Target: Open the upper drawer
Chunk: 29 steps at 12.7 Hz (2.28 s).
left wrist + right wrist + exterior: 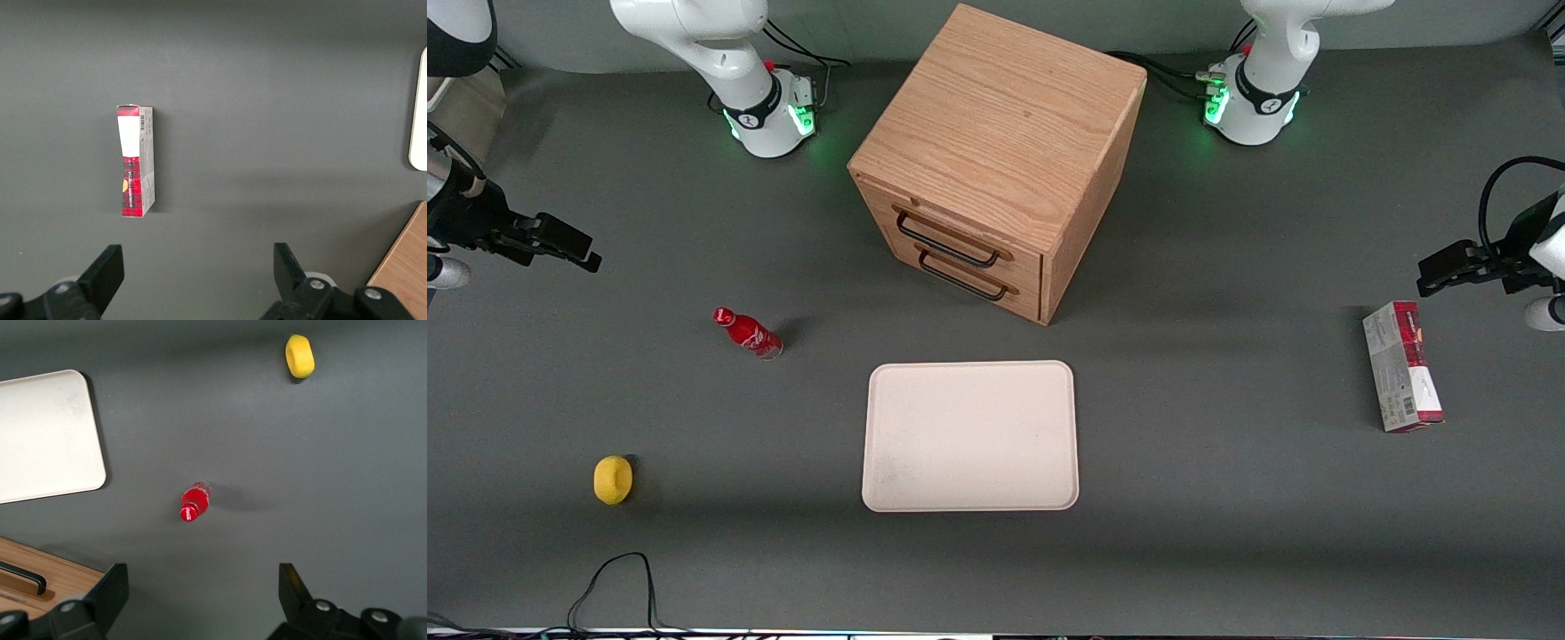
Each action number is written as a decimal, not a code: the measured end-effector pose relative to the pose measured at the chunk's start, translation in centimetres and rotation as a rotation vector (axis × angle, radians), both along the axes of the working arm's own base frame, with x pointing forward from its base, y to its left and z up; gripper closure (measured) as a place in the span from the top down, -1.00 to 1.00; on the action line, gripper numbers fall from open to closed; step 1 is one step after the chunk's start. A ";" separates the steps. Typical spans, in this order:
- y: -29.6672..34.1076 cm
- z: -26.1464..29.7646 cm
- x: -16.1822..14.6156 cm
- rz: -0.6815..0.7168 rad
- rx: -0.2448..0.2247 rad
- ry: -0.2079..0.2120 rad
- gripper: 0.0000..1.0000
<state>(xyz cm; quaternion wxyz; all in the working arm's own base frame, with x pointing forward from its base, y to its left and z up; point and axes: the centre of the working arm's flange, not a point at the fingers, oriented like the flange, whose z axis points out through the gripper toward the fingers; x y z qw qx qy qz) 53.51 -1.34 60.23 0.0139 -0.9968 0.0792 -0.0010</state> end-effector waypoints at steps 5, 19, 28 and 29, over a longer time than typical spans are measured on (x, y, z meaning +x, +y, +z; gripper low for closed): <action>1.1 0.1 0.5 0.032 0.000 -0.003 1.00; 36.7 -5.8 -3.2 1.048 0.126 0.073 1.00; 39.8 -16.8 -2.3 1.077 0.239 0.198 1.00; 39.9 -17.1 -2.4 1.078 0.240 0.197 1.00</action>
